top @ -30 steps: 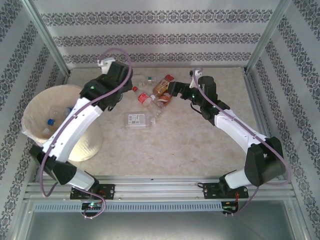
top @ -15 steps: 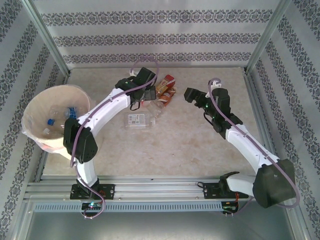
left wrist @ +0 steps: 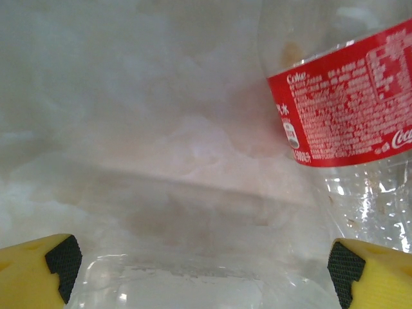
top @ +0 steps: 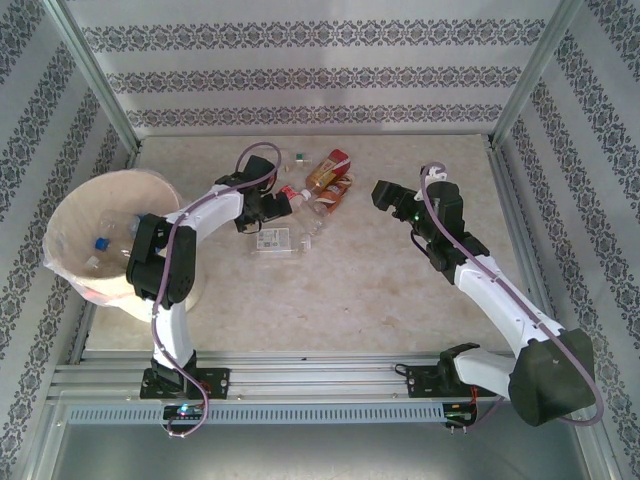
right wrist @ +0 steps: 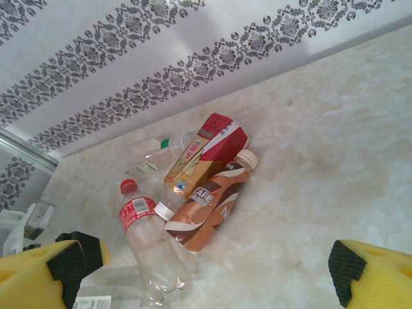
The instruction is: Put the plastic bottles in the bin
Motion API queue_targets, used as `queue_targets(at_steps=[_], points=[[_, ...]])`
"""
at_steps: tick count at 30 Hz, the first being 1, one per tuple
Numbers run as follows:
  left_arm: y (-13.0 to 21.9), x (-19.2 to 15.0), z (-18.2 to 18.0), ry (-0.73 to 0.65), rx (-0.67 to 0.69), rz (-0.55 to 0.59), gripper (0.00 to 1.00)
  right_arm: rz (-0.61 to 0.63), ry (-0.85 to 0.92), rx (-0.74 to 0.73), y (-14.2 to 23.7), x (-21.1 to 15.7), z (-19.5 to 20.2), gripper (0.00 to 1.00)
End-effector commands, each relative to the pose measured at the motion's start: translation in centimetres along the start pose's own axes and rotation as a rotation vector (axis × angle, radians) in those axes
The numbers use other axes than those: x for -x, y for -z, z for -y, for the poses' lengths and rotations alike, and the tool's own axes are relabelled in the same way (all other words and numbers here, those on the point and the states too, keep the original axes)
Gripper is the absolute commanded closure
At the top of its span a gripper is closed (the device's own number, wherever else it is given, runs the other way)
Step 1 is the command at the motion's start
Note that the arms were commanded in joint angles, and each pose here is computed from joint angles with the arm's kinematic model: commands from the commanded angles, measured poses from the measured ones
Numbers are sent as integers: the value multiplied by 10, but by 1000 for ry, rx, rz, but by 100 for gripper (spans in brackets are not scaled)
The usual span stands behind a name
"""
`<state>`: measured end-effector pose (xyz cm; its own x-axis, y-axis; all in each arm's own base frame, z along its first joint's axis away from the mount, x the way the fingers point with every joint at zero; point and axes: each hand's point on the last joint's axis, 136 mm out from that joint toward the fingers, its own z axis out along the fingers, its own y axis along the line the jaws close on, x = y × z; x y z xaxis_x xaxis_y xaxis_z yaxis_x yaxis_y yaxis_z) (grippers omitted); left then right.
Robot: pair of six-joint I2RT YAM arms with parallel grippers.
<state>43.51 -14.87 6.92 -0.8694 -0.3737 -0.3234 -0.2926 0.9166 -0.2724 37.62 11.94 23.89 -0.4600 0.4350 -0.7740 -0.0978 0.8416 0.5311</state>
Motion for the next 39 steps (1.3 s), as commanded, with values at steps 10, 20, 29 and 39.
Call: queue_targets(at_steps=[10, 20, 29, 39], points=[[38, -57, 52, -31, -381, -37, 0, -34, -27, 9, -13, -2, -1, 2], [51, -130, 78, -348, -407, -139, 0, -68, -55, 33, -24, -4, -7, 2], [44, -156, 51, -751, -99, -161, 0, -72, -54, 26, -24, -6, -5, 2], [27, -166, 53, -839, -8, -183, 0, -73, -41, 24, -22, -8, -4, 2]])
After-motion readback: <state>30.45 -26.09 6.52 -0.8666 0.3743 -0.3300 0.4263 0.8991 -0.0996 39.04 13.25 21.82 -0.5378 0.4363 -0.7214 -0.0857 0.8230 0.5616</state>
